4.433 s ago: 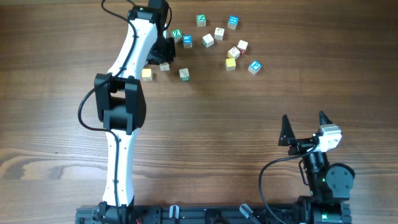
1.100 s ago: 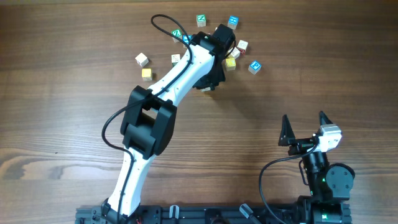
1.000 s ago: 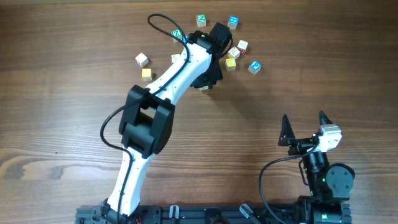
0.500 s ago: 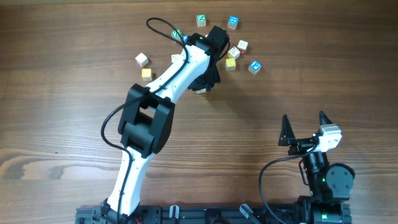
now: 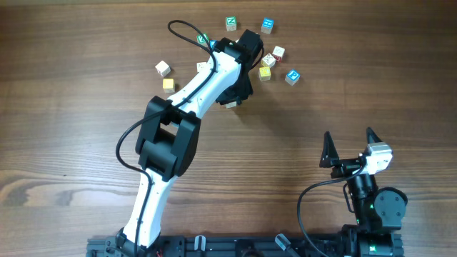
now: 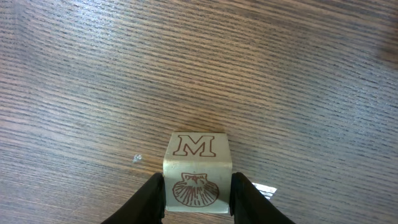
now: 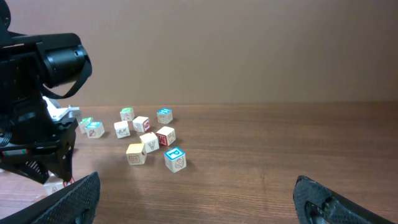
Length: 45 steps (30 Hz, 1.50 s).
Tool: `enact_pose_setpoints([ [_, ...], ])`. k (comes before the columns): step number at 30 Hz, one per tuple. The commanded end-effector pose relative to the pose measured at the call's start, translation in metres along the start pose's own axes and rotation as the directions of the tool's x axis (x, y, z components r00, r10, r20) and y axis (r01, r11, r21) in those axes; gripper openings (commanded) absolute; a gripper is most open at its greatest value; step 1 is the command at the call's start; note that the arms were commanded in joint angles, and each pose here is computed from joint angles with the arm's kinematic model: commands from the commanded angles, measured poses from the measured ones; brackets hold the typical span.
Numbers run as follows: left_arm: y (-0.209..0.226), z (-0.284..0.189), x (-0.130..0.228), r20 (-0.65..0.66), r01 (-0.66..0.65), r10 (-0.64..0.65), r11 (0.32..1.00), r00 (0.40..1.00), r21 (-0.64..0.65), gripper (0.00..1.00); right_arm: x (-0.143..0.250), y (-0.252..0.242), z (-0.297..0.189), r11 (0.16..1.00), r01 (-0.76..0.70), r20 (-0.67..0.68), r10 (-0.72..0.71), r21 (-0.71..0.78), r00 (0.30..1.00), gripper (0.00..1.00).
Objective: Form a tower
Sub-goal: 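Carry the M block to table center, release it, retract left arm, then reach the right gripper toward the yellow K block in the cluster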
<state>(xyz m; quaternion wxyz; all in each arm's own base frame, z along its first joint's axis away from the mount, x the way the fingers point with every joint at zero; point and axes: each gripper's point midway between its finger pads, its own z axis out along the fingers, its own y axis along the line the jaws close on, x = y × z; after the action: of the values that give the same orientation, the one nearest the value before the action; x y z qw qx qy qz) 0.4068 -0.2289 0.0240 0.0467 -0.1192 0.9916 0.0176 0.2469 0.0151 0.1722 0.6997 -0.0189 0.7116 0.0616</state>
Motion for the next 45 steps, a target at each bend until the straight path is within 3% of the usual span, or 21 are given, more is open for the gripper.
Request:
enact_pose_setpoints([
  [1,0.003,-0.004,-0.001,0.01,0.005,-0.005,1.0,1.0,-0.004,0.33,-0.002,-0.002,0.0,1.0,0.007,0.008,-0.007,0.016,1.0,1.0],
  [7,-0.001,-0.004,0.003,-0.014,0.005,-0.005,1.0,1.0,0.019,0.33,-0.002,-0.002,0.0,1.0,0.007,0.008,-0.007,0.016,1.0,0.99],
  [9,-0.001,-0.004,0.003,-0.014,0.005,-0.005,1.0,1.0,0.02,0.38,-0.002,-0.002,0.0,1.0,0.007,0.008,-0.007,0.016,1.0,1.0],
  [14,-0.002,-0.005,0.001,-0.006,-0.005,0.005,1.0,1.0,0.026,0.67,-0.002,-0.002,0.0,1.0,0.007,0.008,-0.007,0.016,1.0,1.0],
  [17,-0.007,-0.031,-0.023,0.07,-0.109,0.103,0.991,0.992,0.08,0.71,-0.002,-0.002,0.0,1.0,0.008,0.008,-0.008,0.016,1.0,1.0],
  [19,-0.004,-0.069,-0.049,0.157,-0.096,0.074,0.986,0.985,0.135,0.7,-0.002,-0.002,0.0,1.0,0.007,0.008,-0.007,0.016,1.0,1.0],
  [20,-0.001,-0.093,-0.066,0.212,-0.076,0.038,0.982,0.976,0.174,0.61,-0.002,-0.002,0.0,1.0,0.008,0.008,-0.008,0.016,1.0,1.0],
  [22,0.011,-0.128,-0.091,0.291,-0.043,-0.026,0.972,0.956,0.23,0.17,-0.002,-0.002,0.0,1.0,0.008,0.008,-0.008,0.016,1.0,1.0],
  [23,0.019,-0.142,-0.101,0.32,-0.026,-0.057,0.968,0.946,0.25,0.04,-0.002,-0.002,0.0,1.0,0.008,0.008,-0.008,0.016,1.0,1.0],
  [26,0.056,-0.155,-0.118,0.329,0.045,-0.129,0.967,0.935,0.251,0.04,-0.002,-0.002,0.0,1.0,0.007,0.008,-0.007,0.016,1.0,1.0],
  [34,0.184,-0.136,-0.131,0.198,0.302,-0.326,0.943,0.925,0.139,0.08,-0.004,-0.002,0.0,1.0,0.009,0.016,-0.009,0.015,1.0,1.0],
  [36,0.208,-0.133,-0.132,0.18,0.35,-0.368,0.929,0.912,0.12,0.12,-0.006,-0.002,0.0,1.0,0.011,0.028,-0.011,0.015,1.0,1.0],
  [38,0.24,-0.13,-0.128,0.148,0.412,-0.421,0.907,0.895,0.09,0.23,-0.01,-0.002,0.0,1.0,0.012,0.041,-0.013,0.014,0.999,1.0],
  [40,0.262,-0.128,-0.126,0.133,0.455,-0.461,0.887,0.878,0.073,0.47,-0.021,0.011,-0.001,0.998,0.016,0.086,-0.011,-0.06,0.996,1.0],
  [41,0.271,-0.128,-0.127,0.133,0.472,-0.477,0.879,0.869,0.071,0.7,-0.027,0.018,-0.003,0.995,0.007,0.098,0.002,-0.098,0.995,1.0],
  [42,0.276,-0.128,-0.128,0.133,0.482,-0.487,0.873,0.863,0.07,0.81,-0.035,0.019,-0.004,0.995,-0.02,0.106,0.031,-0.102,0.994,1.0],
  [43,0.282,-0.128,-0.127,0.13,0.493,-0.498,0.867,0.858,0.066,1.0,-0.052,0.02,-0.007,0.994,-0.025,0.133,0.039,-0.105,0.99,1.0],
  [45,0.283,-0.127,-0.127,0.129,0.495,-0.499,0.867,0.857,0.065,1.0,-0.069,0.022,-0.009,0.994,-0.021,0.148,0.037,-0.109,0.988,1.0],
])
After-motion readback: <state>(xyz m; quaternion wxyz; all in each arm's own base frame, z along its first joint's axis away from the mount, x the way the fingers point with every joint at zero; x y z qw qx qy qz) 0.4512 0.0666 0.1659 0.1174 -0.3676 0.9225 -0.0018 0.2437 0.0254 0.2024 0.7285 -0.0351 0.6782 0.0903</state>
